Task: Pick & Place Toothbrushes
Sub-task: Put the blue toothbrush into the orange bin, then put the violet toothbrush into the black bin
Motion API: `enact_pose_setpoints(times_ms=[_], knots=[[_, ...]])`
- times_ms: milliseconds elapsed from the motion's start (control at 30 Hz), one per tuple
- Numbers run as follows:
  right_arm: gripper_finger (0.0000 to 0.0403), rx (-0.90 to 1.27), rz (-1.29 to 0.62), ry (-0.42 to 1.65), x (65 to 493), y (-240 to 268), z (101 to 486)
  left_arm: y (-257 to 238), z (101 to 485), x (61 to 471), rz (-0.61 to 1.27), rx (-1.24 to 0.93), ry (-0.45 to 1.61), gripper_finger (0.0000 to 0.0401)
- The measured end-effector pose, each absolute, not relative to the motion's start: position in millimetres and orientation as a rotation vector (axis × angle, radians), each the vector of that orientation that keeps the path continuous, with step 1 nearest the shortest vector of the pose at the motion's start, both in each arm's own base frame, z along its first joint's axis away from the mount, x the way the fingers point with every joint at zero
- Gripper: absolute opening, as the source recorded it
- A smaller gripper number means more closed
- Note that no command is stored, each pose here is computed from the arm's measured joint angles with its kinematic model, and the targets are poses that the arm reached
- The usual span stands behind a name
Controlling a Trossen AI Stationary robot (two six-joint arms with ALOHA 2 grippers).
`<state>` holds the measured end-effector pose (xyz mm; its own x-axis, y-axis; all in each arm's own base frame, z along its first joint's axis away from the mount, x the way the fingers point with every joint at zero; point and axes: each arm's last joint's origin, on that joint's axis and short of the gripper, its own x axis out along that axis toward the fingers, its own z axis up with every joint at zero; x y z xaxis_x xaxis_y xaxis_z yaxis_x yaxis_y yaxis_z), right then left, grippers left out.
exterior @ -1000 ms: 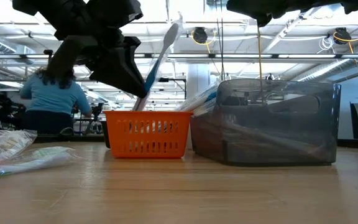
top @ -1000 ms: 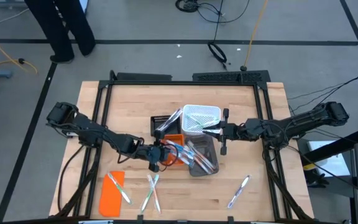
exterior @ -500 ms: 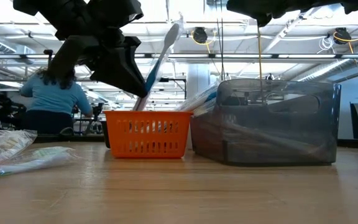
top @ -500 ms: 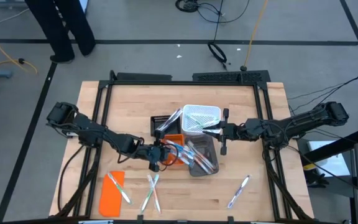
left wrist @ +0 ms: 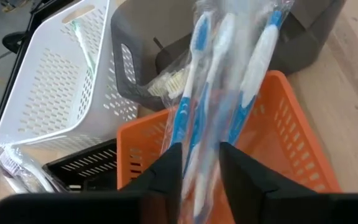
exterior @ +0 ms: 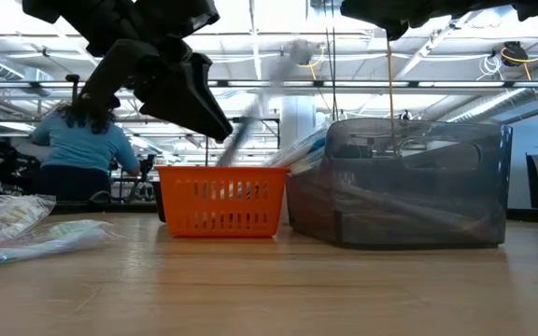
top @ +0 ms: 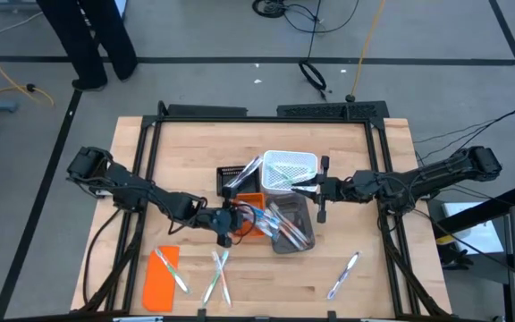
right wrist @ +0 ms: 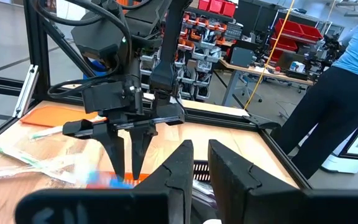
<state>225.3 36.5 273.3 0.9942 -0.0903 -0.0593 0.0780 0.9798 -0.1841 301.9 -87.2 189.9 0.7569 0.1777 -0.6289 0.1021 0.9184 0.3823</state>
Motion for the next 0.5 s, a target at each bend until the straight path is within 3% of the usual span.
enact_pose_setpoints(times_ms=[233,500], knots=[[0.0043,-0.165,-0.083,0.097,225.1,36.4,270.3,-86.6,189.9,302.1,0.051,0.395,0.716,0.0167],[0.0043,-0.010,-0.032,0.310,219.7,42.8,249.1,-86.6,189.9,302.1,0.052,0.394,0.716,0.0177]])
